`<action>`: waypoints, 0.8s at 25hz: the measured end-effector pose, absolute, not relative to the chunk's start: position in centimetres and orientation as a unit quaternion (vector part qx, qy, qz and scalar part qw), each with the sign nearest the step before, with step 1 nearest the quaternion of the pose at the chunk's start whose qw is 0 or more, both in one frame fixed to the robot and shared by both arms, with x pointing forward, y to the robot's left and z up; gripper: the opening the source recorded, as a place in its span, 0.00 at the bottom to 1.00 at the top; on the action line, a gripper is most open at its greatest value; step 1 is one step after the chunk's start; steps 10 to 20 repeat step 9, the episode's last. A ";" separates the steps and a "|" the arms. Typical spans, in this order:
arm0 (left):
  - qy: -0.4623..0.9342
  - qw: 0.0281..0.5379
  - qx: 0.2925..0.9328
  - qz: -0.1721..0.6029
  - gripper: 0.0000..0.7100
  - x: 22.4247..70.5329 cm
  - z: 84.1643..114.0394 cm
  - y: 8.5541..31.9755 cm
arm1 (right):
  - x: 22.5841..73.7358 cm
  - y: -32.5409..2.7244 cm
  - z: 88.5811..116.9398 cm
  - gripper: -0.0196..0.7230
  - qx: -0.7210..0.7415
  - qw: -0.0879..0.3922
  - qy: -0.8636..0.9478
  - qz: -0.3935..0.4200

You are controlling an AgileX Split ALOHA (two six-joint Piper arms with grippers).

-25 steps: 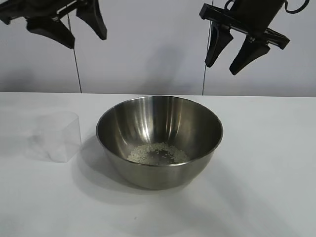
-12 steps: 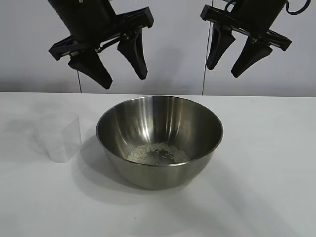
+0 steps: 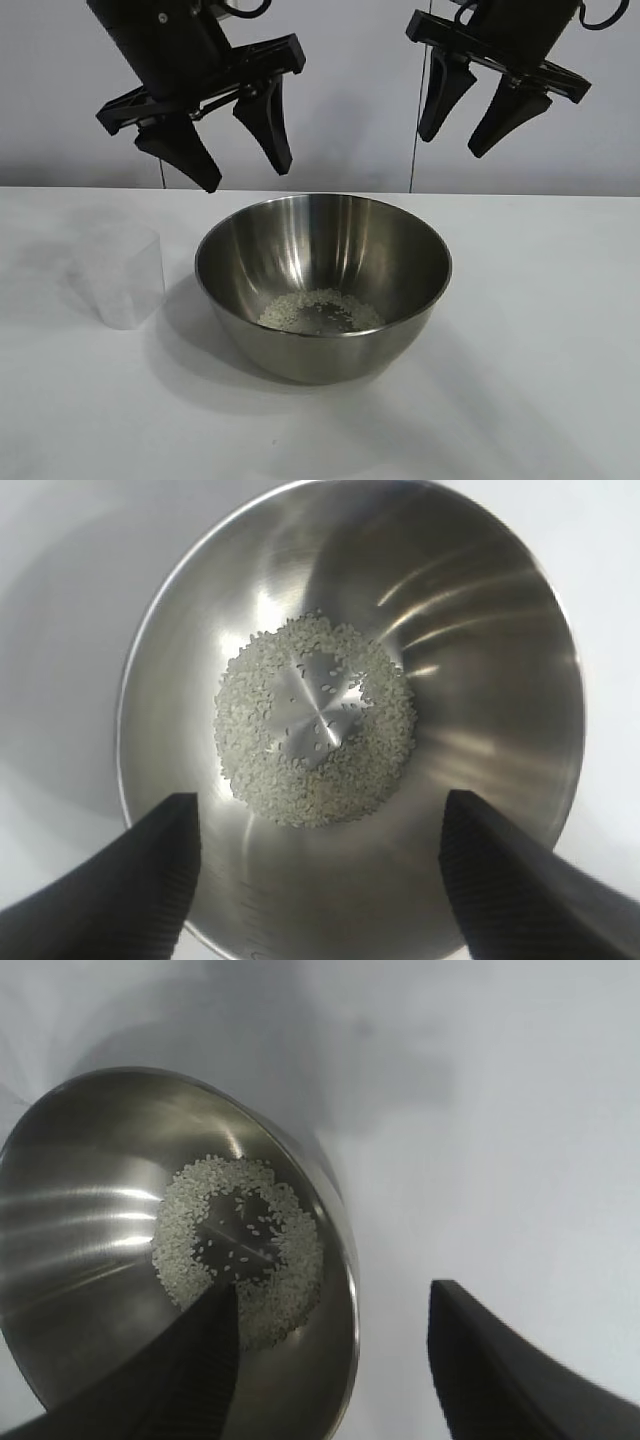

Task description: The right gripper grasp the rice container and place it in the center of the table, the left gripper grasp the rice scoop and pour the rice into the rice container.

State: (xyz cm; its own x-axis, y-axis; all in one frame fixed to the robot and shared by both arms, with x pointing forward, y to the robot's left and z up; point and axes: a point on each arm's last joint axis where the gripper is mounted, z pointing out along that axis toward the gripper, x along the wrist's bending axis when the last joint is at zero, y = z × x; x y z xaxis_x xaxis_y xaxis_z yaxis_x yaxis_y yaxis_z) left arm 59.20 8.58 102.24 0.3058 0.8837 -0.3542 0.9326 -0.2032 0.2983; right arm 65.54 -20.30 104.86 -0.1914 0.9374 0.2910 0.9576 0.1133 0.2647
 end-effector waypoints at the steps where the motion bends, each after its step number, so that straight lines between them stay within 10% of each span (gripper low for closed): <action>1: 0.587 0.232 0.774 -0.053 0.70 59.2 102.2 8.6 | 65.6 -20.3 104.9 0.55 -0.635 0.024 -0.745 -0.201; 20: 0.587 0.239 0.772 -0.048 0.70 59.3 102.2 8.5 | 66.8 -20.3 105.3 0.55 -0.637 -0.027 -0.729 -0.251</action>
